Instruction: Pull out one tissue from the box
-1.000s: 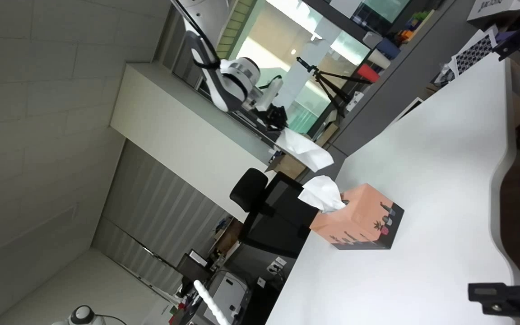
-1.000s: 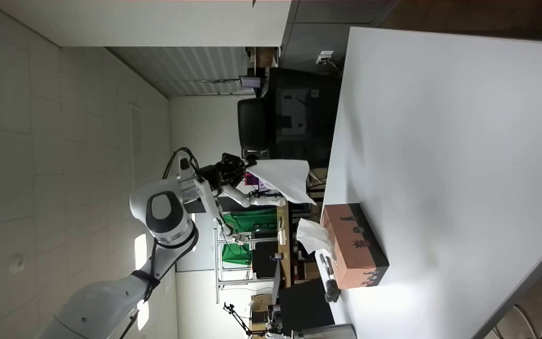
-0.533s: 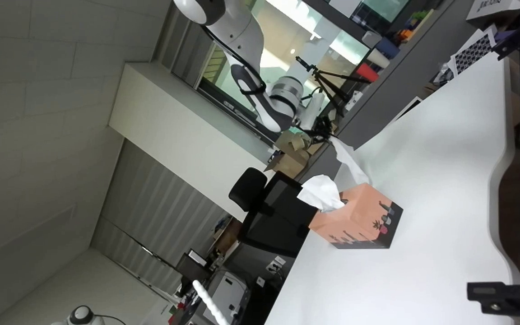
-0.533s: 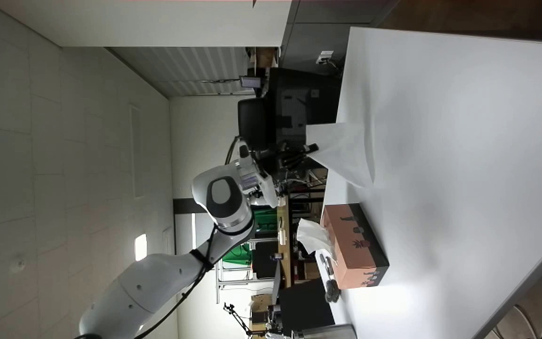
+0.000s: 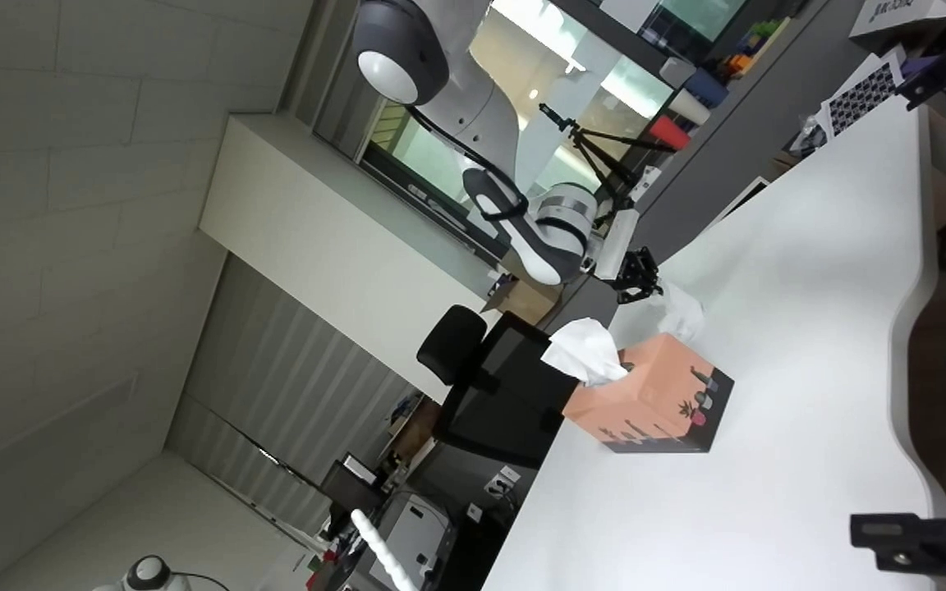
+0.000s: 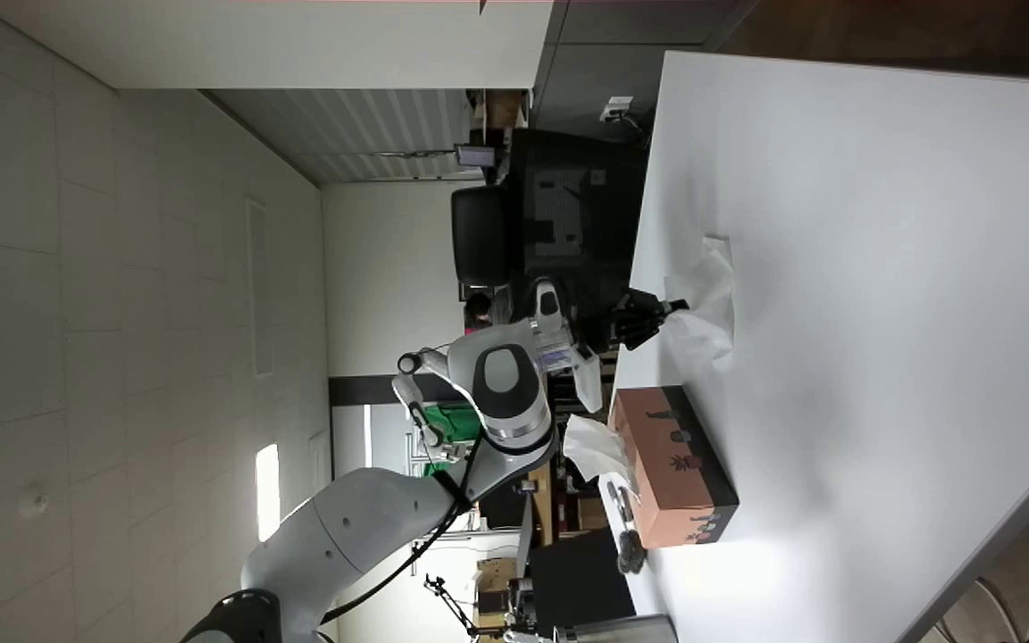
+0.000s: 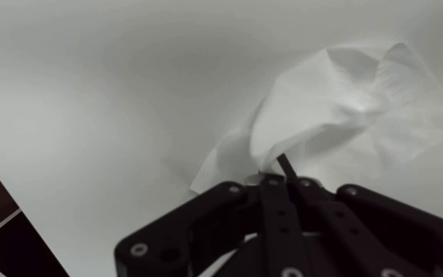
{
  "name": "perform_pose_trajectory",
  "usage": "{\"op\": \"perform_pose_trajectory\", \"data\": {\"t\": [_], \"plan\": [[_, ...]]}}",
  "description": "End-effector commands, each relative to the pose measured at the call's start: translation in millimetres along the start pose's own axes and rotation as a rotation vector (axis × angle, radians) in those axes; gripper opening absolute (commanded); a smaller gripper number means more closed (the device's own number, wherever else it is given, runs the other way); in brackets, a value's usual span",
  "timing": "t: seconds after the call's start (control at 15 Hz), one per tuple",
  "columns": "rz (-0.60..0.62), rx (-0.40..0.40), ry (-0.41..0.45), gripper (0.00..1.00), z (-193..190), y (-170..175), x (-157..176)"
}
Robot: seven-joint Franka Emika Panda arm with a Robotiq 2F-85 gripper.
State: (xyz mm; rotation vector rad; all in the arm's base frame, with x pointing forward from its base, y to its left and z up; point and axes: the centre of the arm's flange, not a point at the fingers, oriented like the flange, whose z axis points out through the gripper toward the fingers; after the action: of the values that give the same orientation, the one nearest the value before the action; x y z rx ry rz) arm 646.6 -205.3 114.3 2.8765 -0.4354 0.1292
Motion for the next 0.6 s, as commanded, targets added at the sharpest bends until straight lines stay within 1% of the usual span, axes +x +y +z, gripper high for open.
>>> {"op": "perform_pose_trajectory", "data": {"t": [0.0,0.27,0.4,0.53], "plan": [[0.004,-0.005,-0.024,0.31,-7,-12,10],[-0.029,-0.011,-0.021,0.59,-46,-20,21],[-0.034,-0.01,-0.008,0.73,-75,-19,30],[-0.041,0.005,0.007,0.85,-102,-16,35]]}}
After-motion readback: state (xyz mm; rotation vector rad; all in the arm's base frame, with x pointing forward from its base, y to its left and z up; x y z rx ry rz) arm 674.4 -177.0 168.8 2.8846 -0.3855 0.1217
